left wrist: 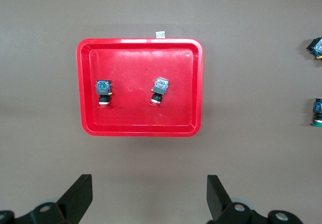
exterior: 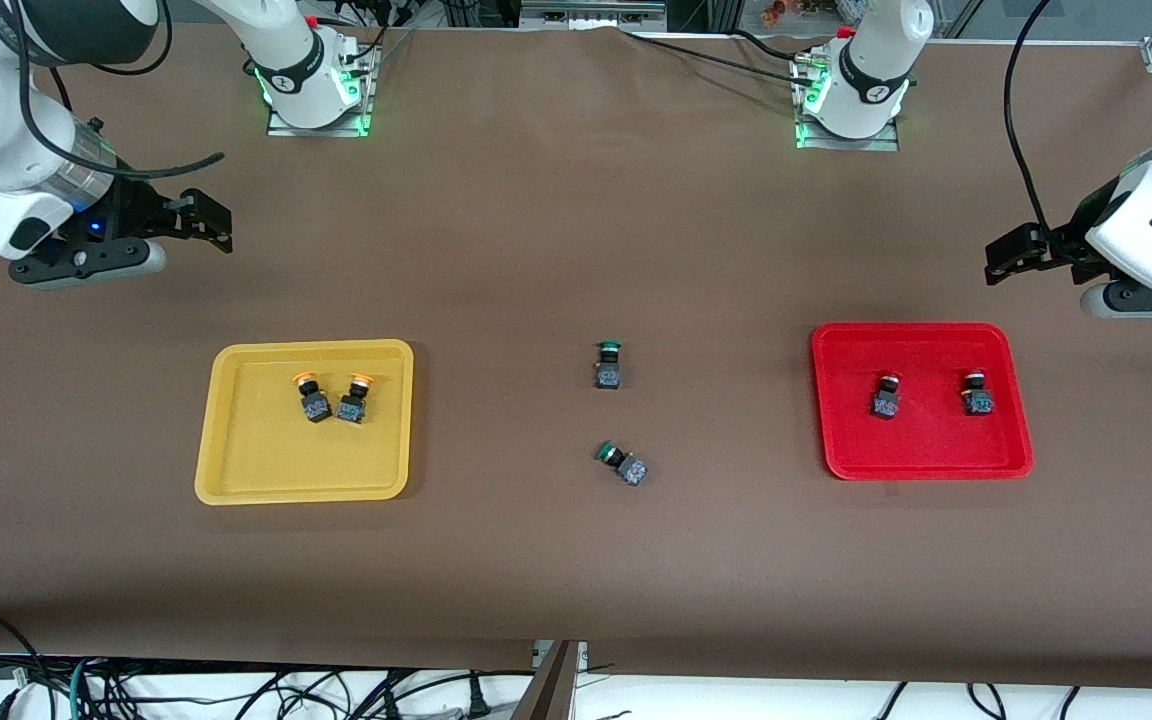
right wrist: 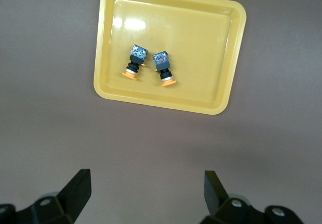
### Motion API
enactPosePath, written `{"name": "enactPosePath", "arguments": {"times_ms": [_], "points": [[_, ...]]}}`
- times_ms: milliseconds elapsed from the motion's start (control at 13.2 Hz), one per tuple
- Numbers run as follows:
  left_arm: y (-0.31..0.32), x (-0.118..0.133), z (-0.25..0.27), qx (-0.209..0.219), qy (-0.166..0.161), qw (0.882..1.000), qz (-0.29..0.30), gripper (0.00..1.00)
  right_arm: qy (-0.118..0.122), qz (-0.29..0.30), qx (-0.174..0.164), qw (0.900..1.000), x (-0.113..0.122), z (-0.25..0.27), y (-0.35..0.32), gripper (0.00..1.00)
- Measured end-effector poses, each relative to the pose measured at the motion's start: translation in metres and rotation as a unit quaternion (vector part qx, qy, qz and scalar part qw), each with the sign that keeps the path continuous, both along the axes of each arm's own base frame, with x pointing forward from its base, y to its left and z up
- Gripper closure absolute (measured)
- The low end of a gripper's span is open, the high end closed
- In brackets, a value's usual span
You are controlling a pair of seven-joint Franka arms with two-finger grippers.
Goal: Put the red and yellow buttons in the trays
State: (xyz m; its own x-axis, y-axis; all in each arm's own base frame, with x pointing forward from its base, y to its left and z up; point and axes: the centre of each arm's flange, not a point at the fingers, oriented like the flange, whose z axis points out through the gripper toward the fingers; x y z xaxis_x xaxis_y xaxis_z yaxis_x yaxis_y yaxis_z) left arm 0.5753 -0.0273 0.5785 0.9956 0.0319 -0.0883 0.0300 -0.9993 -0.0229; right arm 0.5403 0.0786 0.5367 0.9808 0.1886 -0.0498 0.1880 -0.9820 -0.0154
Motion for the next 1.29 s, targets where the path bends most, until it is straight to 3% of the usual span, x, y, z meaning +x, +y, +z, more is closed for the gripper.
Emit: {"name": "enactPosePath", "arguments": {"times_ms": [529,1285], "points": [[0.003,0.0,0.0,0.0,0.0,1.0,0.002,0.0,-0.037,-0.003,-0.002,0.999,0.03,0.03,0.001,0.0],[0.004,0.005,0.005,-0.001,-0.007,1.0,0.003,0.0,-0.039,0.002,-0.029,0.999,0.05,0.021,0.0,0.0]]}}
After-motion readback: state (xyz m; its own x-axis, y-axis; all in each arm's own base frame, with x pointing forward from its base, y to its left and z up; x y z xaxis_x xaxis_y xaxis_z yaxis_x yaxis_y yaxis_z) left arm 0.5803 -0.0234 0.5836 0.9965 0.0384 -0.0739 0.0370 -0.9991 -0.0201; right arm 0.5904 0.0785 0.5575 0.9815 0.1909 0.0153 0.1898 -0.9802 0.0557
